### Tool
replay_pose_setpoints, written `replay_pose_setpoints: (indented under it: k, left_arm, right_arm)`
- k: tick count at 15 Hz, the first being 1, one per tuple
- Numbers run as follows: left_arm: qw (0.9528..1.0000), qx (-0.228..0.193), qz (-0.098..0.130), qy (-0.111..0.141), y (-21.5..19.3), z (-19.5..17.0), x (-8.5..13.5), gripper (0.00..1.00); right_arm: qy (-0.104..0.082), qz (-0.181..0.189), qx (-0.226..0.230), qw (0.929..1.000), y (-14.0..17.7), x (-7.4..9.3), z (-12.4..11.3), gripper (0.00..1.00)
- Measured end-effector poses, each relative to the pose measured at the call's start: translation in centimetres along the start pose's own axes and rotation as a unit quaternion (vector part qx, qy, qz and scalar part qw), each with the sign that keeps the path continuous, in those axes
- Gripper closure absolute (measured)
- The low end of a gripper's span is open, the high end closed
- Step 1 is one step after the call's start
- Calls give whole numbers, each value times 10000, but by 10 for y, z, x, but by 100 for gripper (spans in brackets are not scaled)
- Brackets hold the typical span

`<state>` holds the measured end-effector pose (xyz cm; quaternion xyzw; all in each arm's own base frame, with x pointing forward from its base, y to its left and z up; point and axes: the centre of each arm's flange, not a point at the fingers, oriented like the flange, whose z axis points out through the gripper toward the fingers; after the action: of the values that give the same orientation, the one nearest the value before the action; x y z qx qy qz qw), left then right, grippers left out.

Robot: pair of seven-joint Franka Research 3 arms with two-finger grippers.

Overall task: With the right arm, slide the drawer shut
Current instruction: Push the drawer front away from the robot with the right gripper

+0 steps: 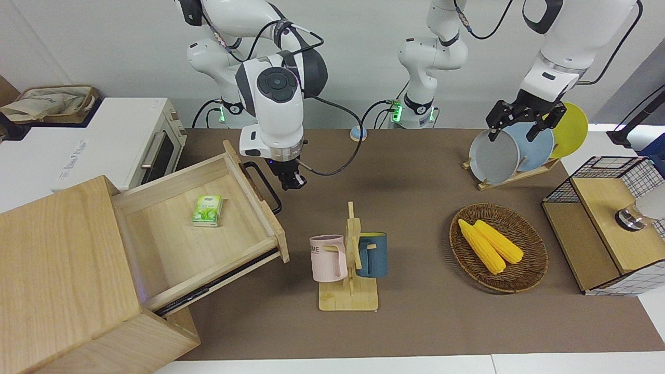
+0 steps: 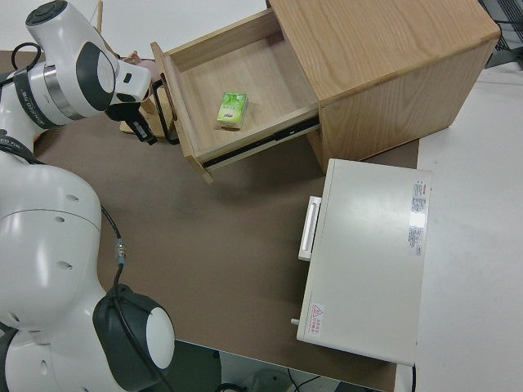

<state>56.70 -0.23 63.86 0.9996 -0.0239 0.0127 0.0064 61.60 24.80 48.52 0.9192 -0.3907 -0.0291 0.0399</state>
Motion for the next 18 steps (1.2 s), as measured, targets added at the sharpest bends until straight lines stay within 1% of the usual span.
replay_pose_setpoints:
  k: [3, 7, 11, 18]
  left_arm:
    - [10000, 0, 0, 0, 0, 0, 0, 0]
    - [10000, 0, 0, 0, 0, 0, 0, 0]
    - [10000, 0, 0, 0, 0, 0, 0, 0]
    - [10000, 0, 0, 0, 0, 0, 0, 0]
  right_arm:
    - [34, 114, 103, 9999, 3, 16, 2, 99]
    - [60, 148, 184, 9997, 7, 30, 1, 99]
    - [78, 85, 240, 9996, 14, 48, 0, 99]
    - [51, -131, 266, 9995, 34, 87, 1, 99]
